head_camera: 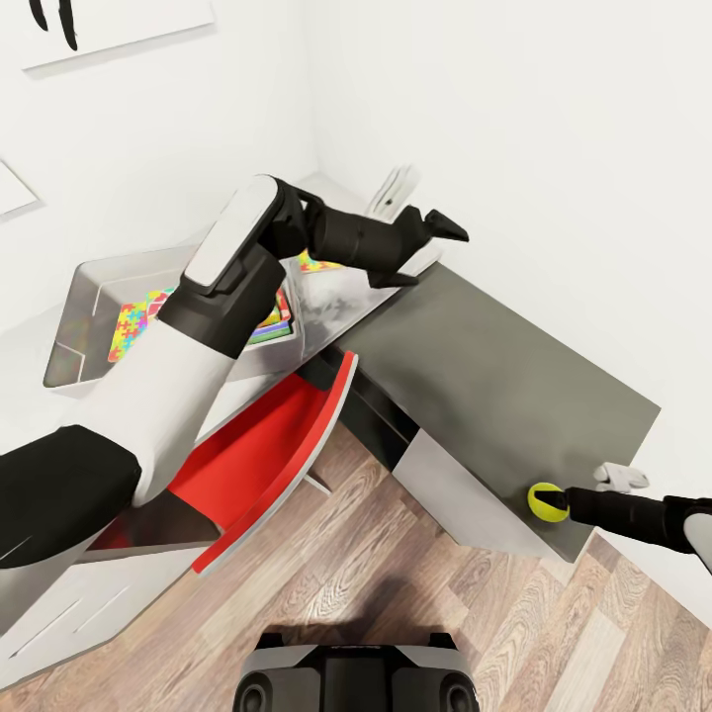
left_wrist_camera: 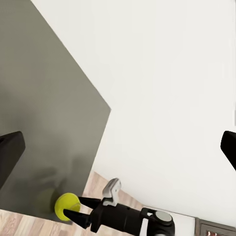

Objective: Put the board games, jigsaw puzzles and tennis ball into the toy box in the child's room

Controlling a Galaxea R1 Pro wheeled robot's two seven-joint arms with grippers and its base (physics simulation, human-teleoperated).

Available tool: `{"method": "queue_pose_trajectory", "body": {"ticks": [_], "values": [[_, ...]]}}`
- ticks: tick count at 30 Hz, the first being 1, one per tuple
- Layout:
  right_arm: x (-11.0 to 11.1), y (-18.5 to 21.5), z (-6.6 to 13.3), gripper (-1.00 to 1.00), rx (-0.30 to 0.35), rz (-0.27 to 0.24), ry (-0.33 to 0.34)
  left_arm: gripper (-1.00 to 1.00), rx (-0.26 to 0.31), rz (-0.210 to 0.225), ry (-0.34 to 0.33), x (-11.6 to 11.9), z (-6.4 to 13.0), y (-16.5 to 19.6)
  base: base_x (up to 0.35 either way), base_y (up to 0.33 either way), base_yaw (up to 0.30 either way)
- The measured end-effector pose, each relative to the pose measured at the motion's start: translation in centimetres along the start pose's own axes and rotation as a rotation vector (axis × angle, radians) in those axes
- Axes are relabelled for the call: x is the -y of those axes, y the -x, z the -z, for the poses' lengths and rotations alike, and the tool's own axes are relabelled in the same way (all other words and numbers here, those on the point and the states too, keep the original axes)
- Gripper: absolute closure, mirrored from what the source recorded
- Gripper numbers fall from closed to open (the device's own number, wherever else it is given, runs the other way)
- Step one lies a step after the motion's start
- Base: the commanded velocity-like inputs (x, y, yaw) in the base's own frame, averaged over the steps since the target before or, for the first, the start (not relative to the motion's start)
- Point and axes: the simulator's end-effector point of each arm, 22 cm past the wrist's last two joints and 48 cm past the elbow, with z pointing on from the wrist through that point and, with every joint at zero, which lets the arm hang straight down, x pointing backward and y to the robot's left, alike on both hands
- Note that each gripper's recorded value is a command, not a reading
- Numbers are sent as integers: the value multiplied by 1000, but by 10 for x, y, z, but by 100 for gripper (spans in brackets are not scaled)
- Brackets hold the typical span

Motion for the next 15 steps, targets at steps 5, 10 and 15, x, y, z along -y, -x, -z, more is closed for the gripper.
{"method": "queue_pose_trajectory", "body": {"ticks": [5, 10, 15], "values": [[1, 0, 0, 100, 0, 1, -2, -100, 5, -9, -18, 2, 3, -5, 0, 0, 0], [2, 1, 1, 100, 1, 1, -3, -100, 9, -13, -38, 0, 8, -14, 0, 0, 0], [11, 11, 8, 100, 26, -13, -13, -100, 38, -23, -57, -10, 25, -20, 0, 0, 0]]}}
